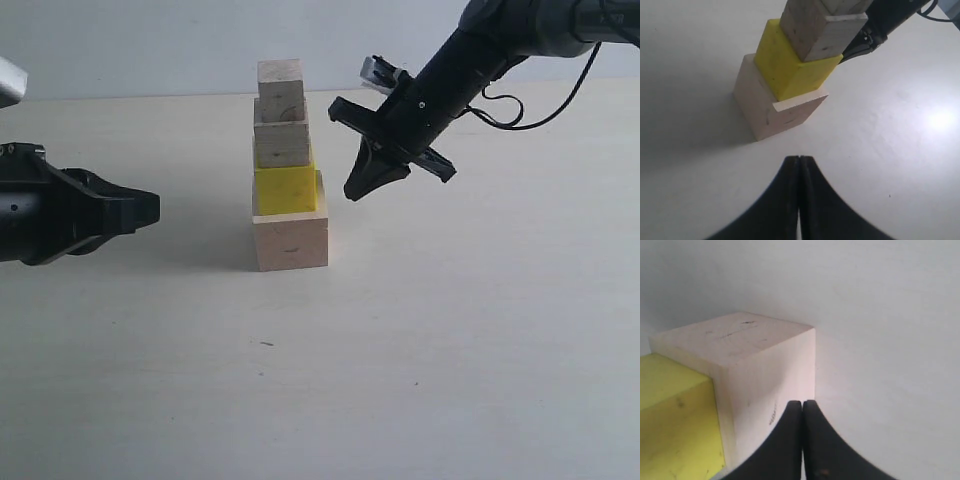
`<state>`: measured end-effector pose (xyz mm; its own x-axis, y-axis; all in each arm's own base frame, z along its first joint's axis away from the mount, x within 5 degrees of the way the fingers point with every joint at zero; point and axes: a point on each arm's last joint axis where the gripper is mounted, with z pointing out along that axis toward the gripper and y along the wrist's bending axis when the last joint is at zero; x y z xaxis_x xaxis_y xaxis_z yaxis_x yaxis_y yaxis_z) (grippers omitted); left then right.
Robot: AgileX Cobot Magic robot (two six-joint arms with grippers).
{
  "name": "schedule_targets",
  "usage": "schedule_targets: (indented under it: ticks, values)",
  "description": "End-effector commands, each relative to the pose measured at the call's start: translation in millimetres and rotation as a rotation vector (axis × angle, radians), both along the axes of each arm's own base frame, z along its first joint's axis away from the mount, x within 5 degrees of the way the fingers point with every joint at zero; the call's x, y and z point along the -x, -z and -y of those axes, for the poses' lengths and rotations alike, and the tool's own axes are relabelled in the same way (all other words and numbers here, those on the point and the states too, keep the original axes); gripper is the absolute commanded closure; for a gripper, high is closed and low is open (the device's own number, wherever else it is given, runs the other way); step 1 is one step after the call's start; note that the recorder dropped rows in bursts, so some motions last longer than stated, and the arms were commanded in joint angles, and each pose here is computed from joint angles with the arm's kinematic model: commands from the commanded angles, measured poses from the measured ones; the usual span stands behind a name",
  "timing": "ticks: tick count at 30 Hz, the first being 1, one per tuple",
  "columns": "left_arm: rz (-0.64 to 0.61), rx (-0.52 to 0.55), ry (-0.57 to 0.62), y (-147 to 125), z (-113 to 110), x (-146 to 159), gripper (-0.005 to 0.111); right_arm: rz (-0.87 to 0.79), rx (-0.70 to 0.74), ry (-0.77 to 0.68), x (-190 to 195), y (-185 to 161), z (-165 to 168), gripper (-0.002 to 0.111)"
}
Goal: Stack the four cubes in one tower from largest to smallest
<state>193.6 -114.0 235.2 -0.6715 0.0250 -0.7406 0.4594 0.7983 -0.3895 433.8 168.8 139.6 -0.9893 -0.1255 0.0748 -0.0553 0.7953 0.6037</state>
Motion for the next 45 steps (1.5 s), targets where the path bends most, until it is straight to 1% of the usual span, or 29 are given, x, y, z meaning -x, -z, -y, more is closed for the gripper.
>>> schedule_targets:
  ticks: [1, 5, 11, 15, 18, 20, 45]
  values:
    - [0.013, -0.017, -0.008, 0.8, -1.6, -1.1, 0.107, -0.031, 0.014, 0.000, 7.7, 4.6, 1.0, 0.108]
    - [0.014, -0.018, -0.012, 0.8, -1.9, -1.4, 0.107, -0.019, 0.021, 0.004, 13.7, 7.9, 3.3, 0.108]
    - [0.015, -0.019, -0.011, 0.8, -1.9, -1.4, 0.107, 0.027, 0.017, 0.008, 15.3, -7.5, 4.3, 0.108]
    - [0.015, -0.019, -0.011, 0.8, -1.9, -1.4, 0.107, 0.000, -0.009, 0.026, 22.7, 1.0, 3.8, 0.108]
    - [0.011, -0.015, -0.001, 0.8, -1.1, -0.7, 0.107, -0.021, -0.057, 0.029, 29.6, 8.3, 1.9, 0.108]
    - [0.010, -0.013, 0.002, 0.8, -0.8, -0.4, 0.107, -0.021, -0.059, 0.037, 32.8, 11.3, 2.6, 0.108]
    - [0.010, -0.013, 0.002, 0.8, -0.8, -0.4, 0.107, 0.000, -0.127, 0.024, 35.9, 5.4, -1.1, 0.108]
